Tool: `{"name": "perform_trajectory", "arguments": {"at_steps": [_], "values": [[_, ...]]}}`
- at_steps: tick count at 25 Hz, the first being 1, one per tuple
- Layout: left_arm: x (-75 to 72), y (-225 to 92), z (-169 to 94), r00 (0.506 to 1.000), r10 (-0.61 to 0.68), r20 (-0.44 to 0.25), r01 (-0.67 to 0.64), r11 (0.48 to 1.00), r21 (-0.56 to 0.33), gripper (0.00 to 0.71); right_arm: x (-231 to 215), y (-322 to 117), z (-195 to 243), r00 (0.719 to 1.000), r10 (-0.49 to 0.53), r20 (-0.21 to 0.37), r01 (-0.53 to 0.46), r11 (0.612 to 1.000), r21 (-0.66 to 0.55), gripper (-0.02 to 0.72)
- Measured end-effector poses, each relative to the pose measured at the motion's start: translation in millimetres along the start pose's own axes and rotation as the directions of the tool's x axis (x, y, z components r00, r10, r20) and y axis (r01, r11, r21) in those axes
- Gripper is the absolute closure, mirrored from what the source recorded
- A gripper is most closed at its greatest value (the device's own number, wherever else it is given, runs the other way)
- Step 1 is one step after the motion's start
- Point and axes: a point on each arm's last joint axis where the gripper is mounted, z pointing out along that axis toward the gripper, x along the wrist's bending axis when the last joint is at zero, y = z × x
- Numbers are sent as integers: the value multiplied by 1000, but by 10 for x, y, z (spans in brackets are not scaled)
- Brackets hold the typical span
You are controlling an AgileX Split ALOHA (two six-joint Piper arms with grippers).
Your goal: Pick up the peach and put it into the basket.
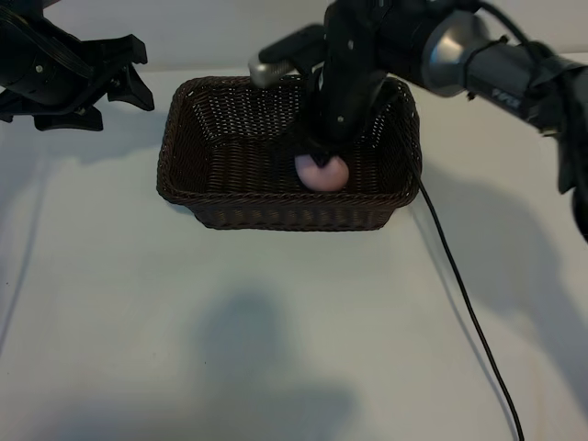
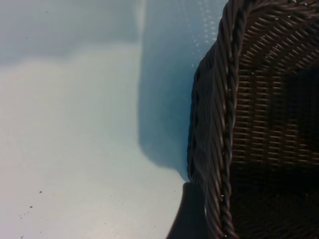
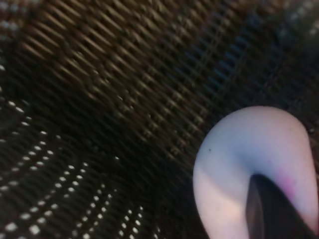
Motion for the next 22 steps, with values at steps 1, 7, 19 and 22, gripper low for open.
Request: {"name": "perform_trajectory", "arguments": {"at_steps": [1,7,19,22], "values": [[0,0,0,1000,0,0,0,1000,0,119,-2,-8,36,1000,0,0,0,1000,7,642],[0,0,0,1000,0,0,0,1000,0,119,2,29,-7,1000,9,0,-9,1000,5,398],[0,0,0,1000,0,0,0,1000,0,119,45,339,-701,1000,-4,1,4,1000,-24,121],[0,0,0,1000,0,0,0,1000,0,119,39,409,-860,1000,-1,16,2,997,-78,151]]}}
